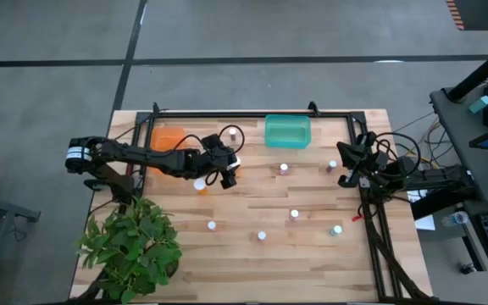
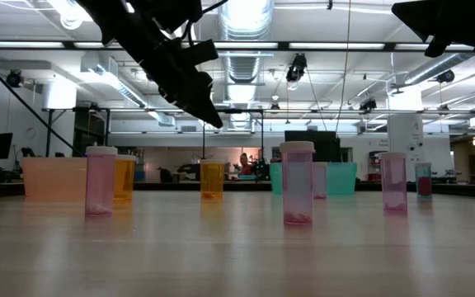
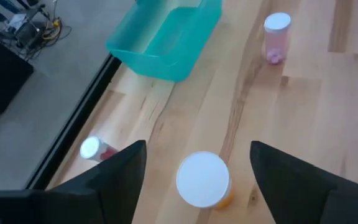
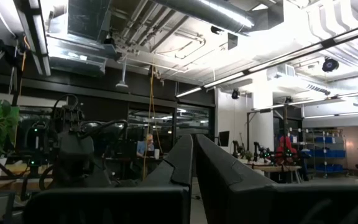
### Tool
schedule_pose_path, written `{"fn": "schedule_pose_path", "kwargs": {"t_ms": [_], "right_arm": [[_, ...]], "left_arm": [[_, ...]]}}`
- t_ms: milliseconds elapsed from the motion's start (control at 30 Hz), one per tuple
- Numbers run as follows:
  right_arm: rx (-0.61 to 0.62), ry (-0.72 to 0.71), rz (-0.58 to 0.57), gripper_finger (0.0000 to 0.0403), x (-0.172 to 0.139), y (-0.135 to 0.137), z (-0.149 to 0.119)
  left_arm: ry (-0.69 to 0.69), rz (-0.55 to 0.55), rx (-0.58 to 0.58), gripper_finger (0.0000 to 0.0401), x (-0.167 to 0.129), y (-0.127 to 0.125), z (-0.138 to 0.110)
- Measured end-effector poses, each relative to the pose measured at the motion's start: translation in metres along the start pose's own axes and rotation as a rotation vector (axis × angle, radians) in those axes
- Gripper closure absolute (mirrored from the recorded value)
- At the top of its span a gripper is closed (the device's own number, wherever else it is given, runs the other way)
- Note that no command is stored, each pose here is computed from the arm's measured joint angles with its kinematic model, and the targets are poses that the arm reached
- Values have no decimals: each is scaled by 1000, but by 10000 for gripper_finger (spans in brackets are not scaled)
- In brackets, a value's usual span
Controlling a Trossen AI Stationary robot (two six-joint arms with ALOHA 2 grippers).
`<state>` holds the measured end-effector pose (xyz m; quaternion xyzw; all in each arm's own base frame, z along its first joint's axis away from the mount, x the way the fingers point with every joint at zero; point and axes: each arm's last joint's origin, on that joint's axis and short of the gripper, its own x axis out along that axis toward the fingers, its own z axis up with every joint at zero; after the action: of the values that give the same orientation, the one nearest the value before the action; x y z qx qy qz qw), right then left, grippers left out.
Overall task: Pick and place medicine bottles into bin by pill shape (circle, oval)
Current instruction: Put the orange capsule bottle into the green bin
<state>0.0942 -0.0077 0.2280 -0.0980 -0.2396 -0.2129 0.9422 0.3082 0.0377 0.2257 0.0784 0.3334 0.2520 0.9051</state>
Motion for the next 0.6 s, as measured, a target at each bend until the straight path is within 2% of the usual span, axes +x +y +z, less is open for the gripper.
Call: {"fn": "schedule_pose_path", "kwargs": {"t_ms": [600], "right_arm": [[-8, 6, 2, 394, 0, 0, -1]], "left_arm": [[25, 33, -9, 130, 9, 8, -18]]}}
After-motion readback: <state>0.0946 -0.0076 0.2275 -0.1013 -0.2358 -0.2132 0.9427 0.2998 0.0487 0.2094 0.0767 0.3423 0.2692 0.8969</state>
